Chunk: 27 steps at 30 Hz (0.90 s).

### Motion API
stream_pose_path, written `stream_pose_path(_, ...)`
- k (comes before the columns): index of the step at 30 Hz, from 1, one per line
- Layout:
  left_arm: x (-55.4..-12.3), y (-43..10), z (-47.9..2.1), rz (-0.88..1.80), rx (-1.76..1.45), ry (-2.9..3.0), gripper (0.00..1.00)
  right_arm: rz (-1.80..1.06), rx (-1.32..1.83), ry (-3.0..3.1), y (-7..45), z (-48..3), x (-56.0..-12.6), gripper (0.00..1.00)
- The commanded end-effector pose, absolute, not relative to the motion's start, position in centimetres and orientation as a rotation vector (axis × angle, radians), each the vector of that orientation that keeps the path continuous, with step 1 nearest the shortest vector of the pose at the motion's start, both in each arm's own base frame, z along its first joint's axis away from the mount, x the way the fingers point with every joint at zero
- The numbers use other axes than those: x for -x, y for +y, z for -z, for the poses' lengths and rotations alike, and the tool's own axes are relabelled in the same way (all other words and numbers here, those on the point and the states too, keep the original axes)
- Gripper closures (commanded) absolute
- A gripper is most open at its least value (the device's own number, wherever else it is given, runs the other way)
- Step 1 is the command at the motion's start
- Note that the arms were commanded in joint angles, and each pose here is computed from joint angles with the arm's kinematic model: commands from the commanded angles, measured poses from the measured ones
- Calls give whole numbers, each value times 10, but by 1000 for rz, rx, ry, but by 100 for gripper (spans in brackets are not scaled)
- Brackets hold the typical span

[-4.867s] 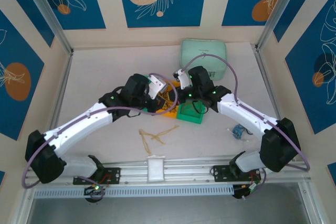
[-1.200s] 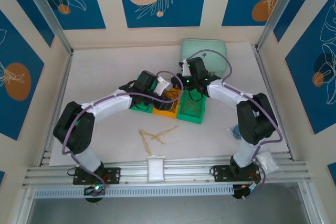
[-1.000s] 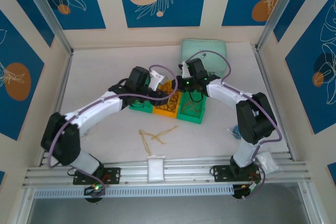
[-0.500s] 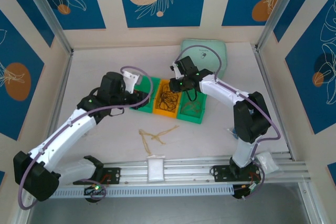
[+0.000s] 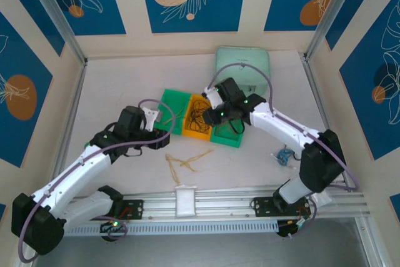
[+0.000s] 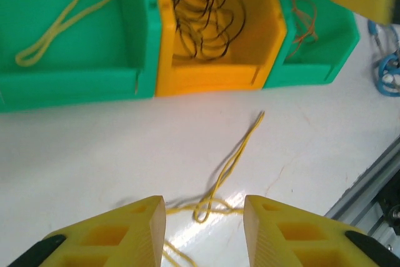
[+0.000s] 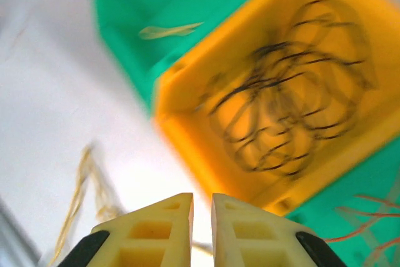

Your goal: Untangle the cables

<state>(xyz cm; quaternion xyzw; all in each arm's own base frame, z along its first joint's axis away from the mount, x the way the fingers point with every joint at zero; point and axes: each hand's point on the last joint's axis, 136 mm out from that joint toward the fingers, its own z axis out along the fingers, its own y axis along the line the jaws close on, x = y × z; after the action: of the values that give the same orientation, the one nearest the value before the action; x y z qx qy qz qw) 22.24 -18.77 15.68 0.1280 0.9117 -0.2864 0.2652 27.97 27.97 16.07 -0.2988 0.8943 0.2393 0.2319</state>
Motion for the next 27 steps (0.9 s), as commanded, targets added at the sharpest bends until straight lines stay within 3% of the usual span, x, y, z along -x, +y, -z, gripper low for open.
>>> stream_pose_path(1, -213, -183, -143, 813, -275, 2509, 63, -696, 1093, 2480, 290, -141, -221, 84)
stream_pose_path(10, -195, -168, -120, 779, -179, 2591, 60, -616, 1342, 2565, 317, -95, -157, 84)
stream_pose_path(19, -198, -161, -140, 779, -121, 2519, 59, -545, 1480, 2540, 362, -67, -155, 83)
stream_pose_path(27, -194, -155, -146, 771, -118, 2500, 58, -454, 1464, 2548, 371, -48, -168, 83)
